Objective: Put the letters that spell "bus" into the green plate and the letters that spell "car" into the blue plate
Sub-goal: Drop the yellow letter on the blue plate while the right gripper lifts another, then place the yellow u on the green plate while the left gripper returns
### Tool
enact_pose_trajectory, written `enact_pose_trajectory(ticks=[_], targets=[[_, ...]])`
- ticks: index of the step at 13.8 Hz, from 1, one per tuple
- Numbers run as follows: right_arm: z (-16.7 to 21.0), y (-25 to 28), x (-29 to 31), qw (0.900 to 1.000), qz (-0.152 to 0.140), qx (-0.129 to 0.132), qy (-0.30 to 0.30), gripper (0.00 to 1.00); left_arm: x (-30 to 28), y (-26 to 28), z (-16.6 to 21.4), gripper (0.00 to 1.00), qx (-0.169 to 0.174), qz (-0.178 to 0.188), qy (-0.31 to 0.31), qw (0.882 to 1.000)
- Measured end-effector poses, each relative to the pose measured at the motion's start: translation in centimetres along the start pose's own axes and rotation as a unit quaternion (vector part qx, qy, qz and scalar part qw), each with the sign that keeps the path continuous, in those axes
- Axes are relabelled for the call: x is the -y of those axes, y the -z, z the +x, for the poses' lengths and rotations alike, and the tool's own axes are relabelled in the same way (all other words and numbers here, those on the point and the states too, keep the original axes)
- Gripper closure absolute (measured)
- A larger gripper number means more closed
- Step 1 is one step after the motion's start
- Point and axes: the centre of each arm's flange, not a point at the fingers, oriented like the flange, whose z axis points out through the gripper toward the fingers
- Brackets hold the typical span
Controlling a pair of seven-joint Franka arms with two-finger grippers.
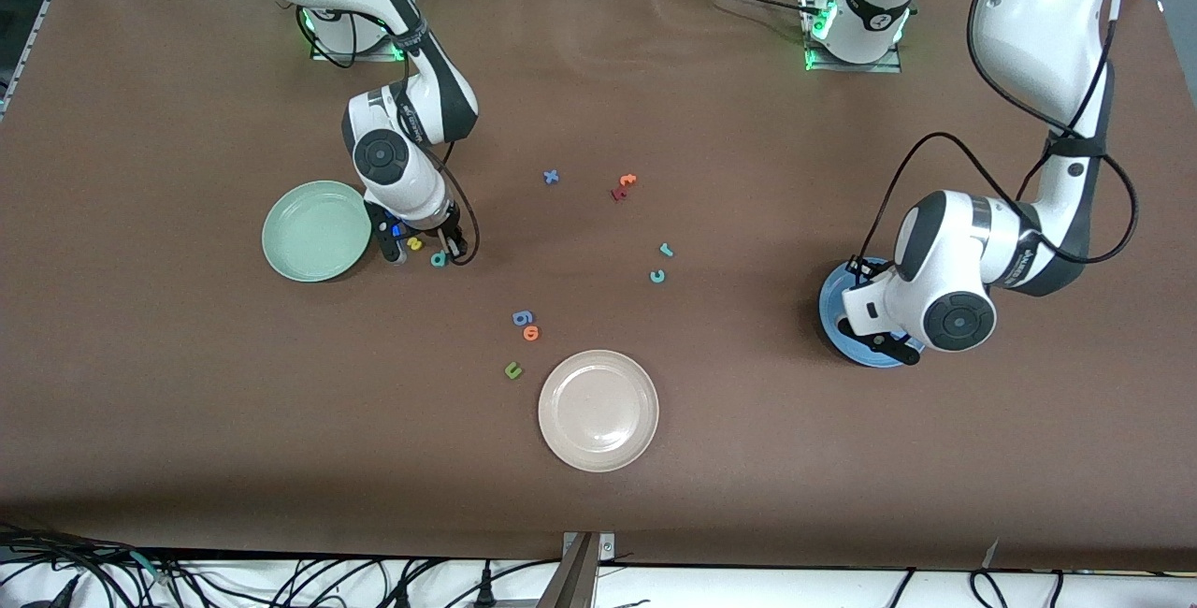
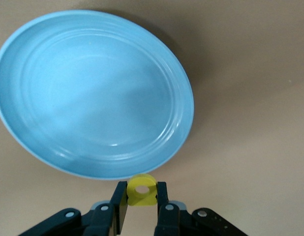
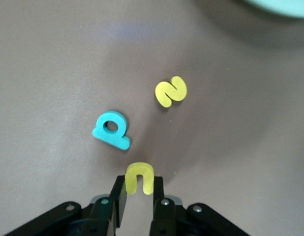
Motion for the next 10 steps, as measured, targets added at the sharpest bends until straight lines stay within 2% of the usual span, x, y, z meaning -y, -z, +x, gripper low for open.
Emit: enact_pose_trajectory(ticks=[2,4,5,7,10], targets=[[1.0,4.2,1.1,1.000,-0.021,0.007,0.002,0.74,0.5,-0.5,0.6,0.71,-0.005,-0.001,0.002,1.000],[3.2,8.4,1.3,0.999,-0.042,0.015,0.022,0.74,0.9,-0.6,0.9,0.62,-0.012,0.000,0.004,1.000],[4.8,10.0,0.9,0.998,-0.051,0.019,0.038,0.74,0.9,-0.5,1.0,0.62,-0.014,0.000,0.004,1.000],[8.9,12.2,-0.5,0.994,-0.070,0.032,0.077,0.74,0.8,-0.1,1.1,0.46,-0.019,0.001,0.003,1.000],[15.6,13.2,-3.1,0.983,-0.093,0.056,0.147,0.74,-0.3,1.0,1.5,0.15,-0.032,-0.007,0.030,0.999]])
